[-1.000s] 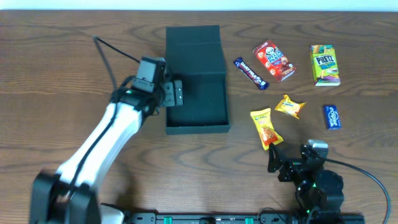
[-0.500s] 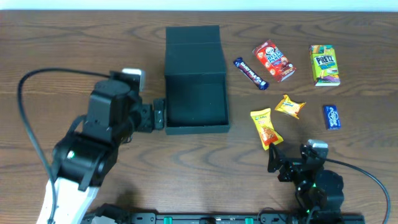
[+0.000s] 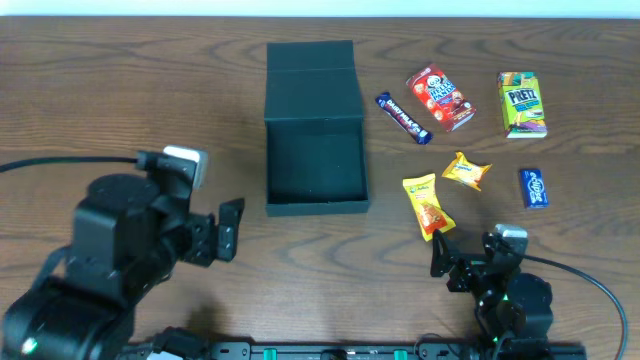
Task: Pack container
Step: 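Retract the left arm back toward its base, then reach the right gripper to the green Pretz box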
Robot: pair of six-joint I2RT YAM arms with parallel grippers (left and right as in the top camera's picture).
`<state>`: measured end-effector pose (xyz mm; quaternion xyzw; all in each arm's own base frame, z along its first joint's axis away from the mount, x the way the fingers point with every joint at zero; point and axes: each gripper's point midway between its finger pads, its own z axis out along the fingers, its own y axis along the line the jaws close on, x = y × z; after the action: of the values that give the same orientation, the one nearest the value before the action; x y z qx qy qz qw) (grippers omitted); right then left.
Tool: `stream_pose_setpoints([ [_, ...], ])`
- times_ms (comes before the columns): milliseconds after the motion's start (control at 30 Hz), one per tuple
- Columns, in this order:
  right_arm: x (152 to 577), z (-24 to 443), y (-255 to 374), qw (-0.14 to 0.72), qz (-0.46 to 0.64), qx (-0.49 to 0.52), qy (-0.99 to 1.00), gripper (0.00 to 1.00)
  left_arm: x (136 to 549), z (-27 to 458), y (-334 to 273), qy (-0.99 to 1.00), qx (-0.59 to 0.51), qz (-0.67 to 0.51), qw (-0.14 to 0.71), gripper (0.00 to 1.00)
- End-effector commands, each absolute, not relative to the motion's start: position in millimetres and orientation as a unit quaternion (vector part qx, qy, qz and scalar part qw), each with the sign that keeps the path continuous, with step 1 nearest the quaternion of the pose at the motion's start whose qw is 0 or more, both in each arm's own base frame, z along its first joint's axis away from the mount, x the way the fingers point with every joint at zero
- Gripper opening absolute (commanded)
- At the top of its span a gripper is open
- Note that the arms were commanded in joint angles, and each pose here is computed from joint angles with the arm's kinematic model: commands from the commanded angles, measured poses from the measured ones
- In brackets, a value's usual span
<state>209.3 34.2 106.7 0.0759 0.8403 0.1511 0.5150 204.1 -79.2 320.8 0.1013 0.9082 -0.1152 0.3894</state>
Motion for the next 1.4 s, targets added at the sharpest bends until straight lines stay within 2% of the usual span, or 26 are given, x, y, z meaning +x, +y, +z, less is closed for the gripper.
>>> stream_pose_setpoints([
  [0, 210, 106, 32, 0.517, 0.145, 0.077, 0.840, 0.99, 191, 337, -78, 0.901, 0.135, -0.113, 0.397, 0.95],
  [233, 210, 106, 28, 0.519, 0.135, 0.084, 0.840, 0.99, 164, 341, -85, 0.904, 0.166, -0.143, 0.368, 0.95],
  [500, 210, 107, 30, 0.519, 0.140, 0.083, 0.839, 0.99, 162, 339, -84, 0.906, 0.164, -0.142, 0.362, 0.95],
  [667, 205, 109, 53, 0.478, 0.258, 0.148, 0.827, 0.99, 160, 337, -83, 0.910, 0.164, -0.139, 0.356, 0.95],
  [767, 198, 112, 75, 0.424, 0.351, 0.188, 0.813, 0.99, 160, 337, -83, 0.910, 0.164, -0.139, 0.356, 0.95],
  [1000, 191, 118, 91, 0.399, 0.397, 0.173, 0.808, 0.99, 160, 337, -83, 0.910, 0.164, -0.139, 0.356, 0.95],
  [1100, 193, 141, 101, 0.449, 0.404, 0.083, 0.793, 0.99, 160, 337, -83, 0.910, 0.164, -0.139, 0.356, 0.95],
  [1367, 204, 156, 94, 0.472, 0.353, 0.053, 0.806, 0.99, 160, 337, -83, 0.910, 0.164, -0.139, 0.356, 0.95],
])
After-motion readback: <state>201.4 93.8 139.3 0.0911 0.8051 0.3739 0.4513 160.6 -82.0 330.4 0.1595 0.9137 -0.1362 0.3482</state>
